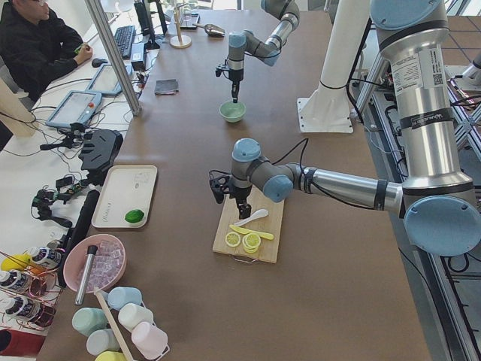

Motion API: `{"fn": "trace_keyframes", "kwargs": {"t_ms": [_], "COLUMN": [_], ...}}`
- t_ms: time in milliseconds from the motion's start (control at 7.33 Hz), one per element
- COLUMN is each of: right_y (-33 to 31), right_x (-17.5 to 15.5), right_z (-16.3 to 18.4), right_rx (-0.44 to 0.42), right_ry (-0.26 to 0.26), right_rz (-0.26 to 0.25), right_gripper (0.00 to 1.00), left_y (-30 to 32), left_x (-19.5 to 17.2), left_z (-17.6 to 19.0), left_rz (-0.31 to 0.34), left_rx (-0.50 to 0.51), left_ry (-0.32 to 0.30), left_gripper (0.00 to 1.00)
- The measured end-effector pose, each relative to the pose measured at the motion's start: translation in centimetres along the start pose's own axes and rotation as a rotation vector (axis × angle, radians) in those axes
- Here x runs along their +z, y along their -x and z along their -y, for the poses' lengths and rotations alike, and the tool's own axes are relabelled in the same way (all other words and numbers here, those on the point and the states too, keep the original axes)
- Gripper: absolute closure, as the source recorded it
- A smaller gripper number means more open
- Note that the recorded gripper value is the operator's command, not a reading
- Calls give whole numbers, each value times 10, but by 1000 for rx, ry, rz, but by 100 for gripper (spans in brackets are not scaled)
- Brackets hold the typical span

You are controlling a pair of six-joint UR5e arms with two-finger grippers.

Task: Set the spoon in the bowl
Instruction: 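Grip the bowl rim with the right gripper and slide it toward the table center, then release the bowl and raise the right gripper while the left grasps the white spoon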

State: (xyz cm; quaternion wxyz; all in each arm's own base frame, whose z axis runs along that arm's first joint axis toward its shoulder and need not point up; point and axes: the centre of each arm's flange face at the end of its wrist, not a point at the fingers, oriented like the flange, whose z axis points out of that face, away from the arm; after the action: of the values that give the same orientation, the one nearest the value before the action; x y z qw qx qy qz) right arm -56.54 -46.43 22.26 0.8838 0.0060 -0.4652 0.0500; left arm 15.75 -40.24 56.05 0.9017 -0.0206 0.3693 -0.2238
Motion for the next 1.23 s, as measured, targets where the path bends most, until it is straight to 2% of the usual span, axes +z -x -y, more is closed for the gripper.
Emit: {"fn": "trace_keyframes", "kwargs": {"t_ms": [136, 409, 545, 1091, 1227], "right_y": [-4, -20, -32, -70, -77], "right_x": [-14, -62, -81, -125, -131], "right_z": [14, 45, 50, 44, 46], "right_rx": [10, 30, 18, -123, -132], "right_ry": [-8, 3, 1, -67, -73], "right_rz": [12, 66, 88, 115, 115], "right_gripper": [0, 0, 0, 0, 0], "left_y": [0, -6, -12, -13, -9], "left_x": [4, 16, 25, 61, 65], "left_z": [-2, -12, -22, -54, -59], "left_rz": [9, 31, 42, 36, 35], "left_rx": [-4, -40, -57, -97, -101], "left_ry": [-3, -7, -7, 11, 18], "left_gripper": [2, 2, 2, 2, 3]}}
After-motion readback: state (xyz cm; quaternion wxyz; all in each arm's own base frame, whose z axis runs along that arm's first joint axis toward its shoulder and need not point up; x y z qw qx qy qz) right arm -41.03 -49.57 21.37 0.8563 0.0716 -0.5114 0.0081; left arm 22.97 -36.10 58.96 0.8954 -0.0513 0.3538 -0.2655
